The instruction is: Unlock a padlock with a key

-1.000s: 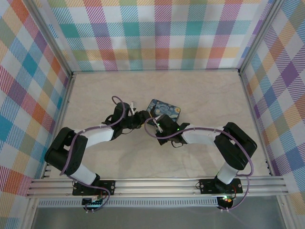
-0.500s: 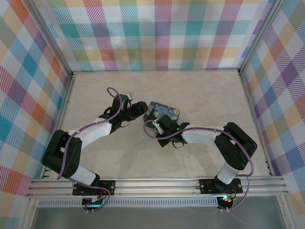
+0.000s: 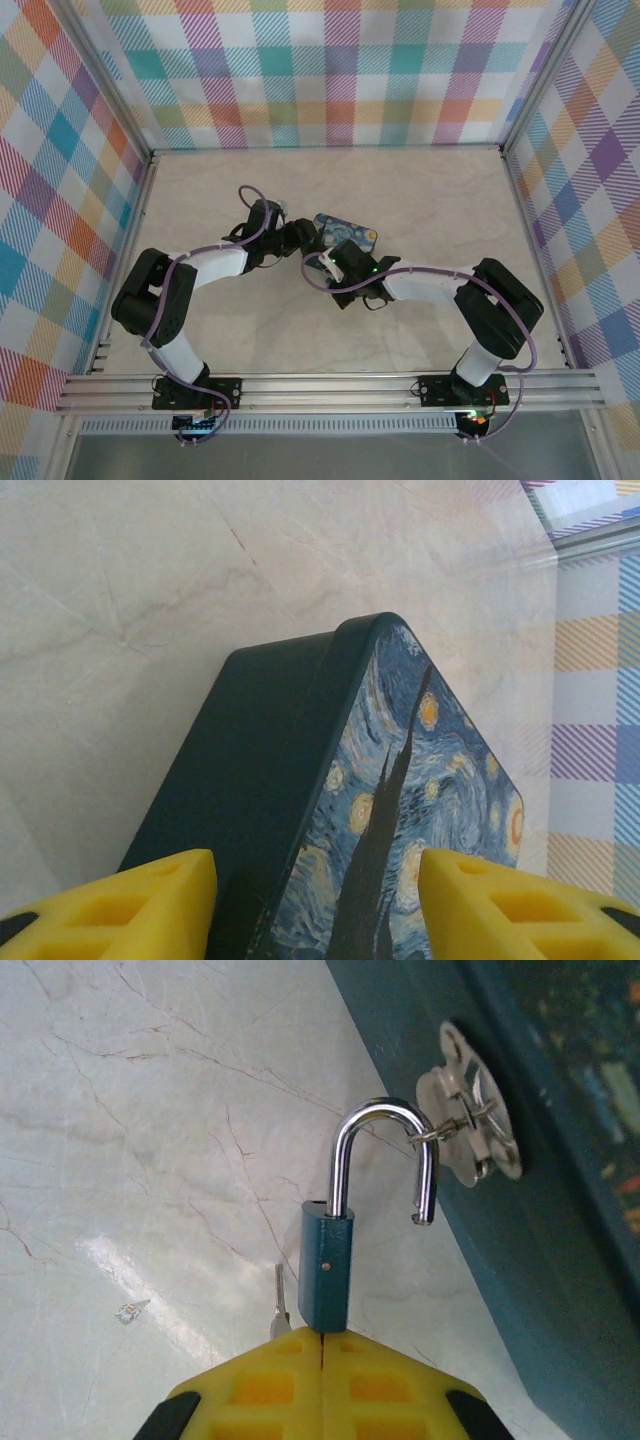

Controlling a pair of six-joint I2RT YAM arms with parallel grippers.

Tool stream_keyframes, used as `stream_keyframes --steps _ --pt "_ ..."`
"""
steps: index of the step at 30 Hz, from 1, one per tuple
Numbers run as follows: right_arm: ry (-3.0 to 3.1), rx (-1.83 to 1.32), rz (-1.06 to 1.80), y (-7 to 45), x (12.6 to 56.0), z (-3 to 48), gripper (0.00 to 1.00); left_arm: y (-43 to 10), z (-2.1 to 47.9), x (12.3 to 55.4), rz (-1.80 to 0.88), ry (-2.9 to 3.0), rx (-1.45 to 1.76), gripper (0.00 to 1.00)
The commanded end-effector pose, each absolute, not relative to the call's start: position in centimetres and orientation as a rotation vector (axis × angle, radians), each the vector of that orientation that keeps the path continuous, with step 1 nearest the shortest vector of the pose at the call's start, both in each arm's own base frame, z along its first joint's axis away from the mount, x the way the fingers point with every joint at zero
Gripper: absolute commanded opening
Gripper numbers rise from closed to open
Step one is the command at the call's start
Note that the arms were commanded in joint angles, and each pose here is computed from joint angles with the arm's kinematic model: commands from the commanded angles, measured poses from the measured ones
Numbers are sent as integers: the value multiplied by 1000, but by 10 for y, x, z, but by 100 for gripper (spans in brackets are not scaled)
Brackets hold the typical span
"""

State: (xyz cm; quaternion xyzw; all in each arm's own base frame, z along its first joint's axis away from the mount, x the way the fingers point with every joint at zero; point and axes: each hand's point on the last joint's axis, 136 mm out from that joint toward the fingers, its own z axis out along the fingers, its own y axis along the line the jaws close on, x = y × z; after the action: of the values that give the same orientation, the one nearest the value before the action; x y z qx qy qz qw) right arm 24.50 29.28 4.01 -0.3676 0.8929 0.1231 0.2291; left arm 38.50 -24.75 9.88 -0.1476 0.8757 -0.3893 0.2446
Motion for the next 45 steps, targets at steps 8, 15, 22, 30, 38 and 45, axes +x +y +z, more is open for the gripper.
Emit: stream_keyframes --steps 8,15,22,30,38,45 --pt "2320 -1238 251 309 252 57 0 -250 111 389 -1130 2350 -387 55" --pt "2316 -1297 180 303 251 53 0 -251 110 389 -1136 2352 -389 56" --pt "2316 -1295 180 302 249 53 0 -251 110 388 -1145 2353 -394 56" --pt "2315 -1298 188 303 246 53 0 -252 109 387 -1147 2356 -393 56" --pt "2303 -1292 174 296 242 55 0 -251 109 387 -1145 2358 -392 56" --pt "2310 -1297 177 294 239 54 0 -251 108 387 -1146 2358 -396 55"
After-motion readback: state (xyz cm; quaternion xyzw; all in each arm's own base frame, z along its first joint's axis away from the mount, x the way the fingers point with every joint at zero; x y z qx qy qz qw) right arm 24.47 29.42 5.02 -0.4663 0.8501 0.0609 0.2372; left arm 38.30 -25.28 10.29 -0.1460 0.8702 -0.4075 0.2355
